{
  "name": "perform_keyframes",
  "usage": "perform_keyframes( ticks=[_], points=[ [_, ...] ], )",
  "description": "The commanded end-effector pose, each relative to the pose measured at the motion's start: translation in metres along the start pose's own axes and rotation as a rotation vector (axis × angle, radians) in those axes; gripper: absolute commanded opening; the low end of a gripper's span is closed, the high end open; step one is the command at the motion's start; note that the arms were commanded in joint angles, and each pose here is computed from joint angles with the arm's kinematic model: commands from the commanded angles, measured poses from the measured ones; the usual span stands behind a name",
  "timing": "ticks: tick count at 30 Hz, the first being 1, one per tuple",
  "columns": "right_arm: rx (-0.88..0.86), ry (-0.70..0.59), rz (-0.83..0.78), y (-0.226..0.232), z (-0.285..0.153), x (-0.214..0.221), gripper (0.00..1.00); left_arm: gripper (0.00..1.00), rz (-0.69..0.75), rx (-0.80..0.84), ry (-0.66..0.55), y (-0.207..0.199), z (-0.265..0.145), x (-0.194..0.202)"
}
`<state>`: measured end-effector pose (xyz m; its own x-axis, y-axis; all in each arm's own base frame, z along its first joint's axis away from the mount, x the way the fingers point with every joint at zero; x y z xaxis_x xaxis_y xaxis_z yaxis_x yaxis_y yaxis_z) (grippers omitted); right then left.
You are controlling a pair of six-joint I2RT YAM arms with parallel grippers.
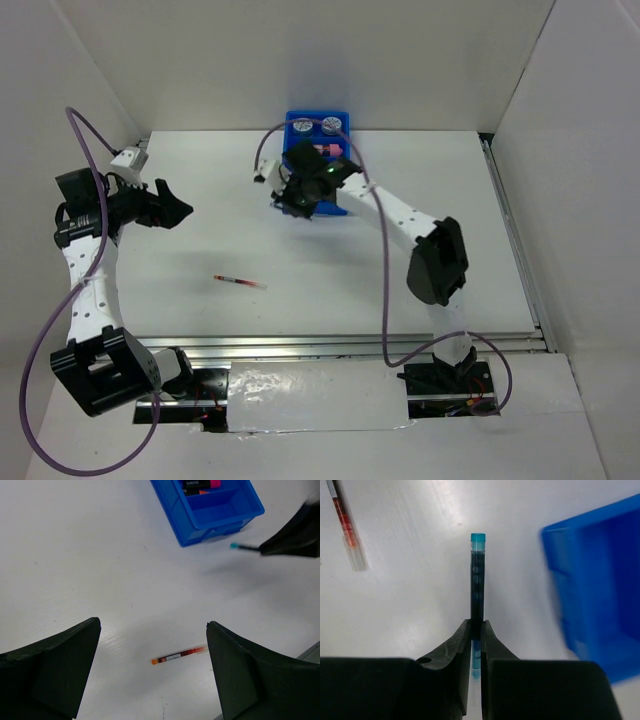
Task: Sort the stationery into containers
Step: Grab a piece of stationery with the right arm, then place the stationery into the container
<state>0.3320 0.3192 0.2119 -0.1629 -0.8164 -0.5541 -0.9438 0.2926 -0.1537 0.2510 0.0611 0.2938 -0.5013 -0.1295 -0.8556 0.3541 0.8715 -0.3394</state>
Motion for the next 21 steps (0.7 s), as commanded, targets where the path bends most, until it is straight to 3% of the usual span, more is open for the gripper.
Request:
perform_keyframes(
  ticks=[1,4,7,14,21],
  points=[
    [0.158,-0.172,-0.178,-0.038,-0.089,-0.022,0.00,0.99,0.011,0.051,-0.038,-0.003,0.005,-0.009],
    [0.213,-0.221,-0.169,-0.084,-0.102,-0.010,0.00,0.99,0.008,0.047,-0.036,-0.004,0.010,-0.008],
    [0.188,-0.213,-0.190,-0.113,-0.082,0.009,0.00,0.99,0.015,0.044,-0.035,-0.003,0.013,-0.008],
    [0.165,-0.252,-0.349,-0.132,-0.047,0.023,0.00,0.99,0.026,0.047,-0.011,-0.002,0.022,-0.007],
    [0.163,-0.240,-0.394,-0.137,-0.026,0.020,0.00,0.99,0.030,0.027,0.023,0.002,0.023,0.008]
  ],
)
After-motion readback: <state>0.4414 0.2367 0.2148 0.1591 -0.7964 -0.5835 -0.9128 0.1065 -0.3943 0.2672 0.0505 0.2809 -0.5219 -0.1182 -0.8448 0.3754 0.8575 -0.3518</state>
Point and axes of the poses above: each gripper's point midway between its finger pads, its own z axis out along the fingers, its own y axis along the line the jaws close on, x = y × z, the point moved 10 cm from there along -z, back along the fingers, and after that the axes turned 5 degrees about -z, right-handed, at the moved point
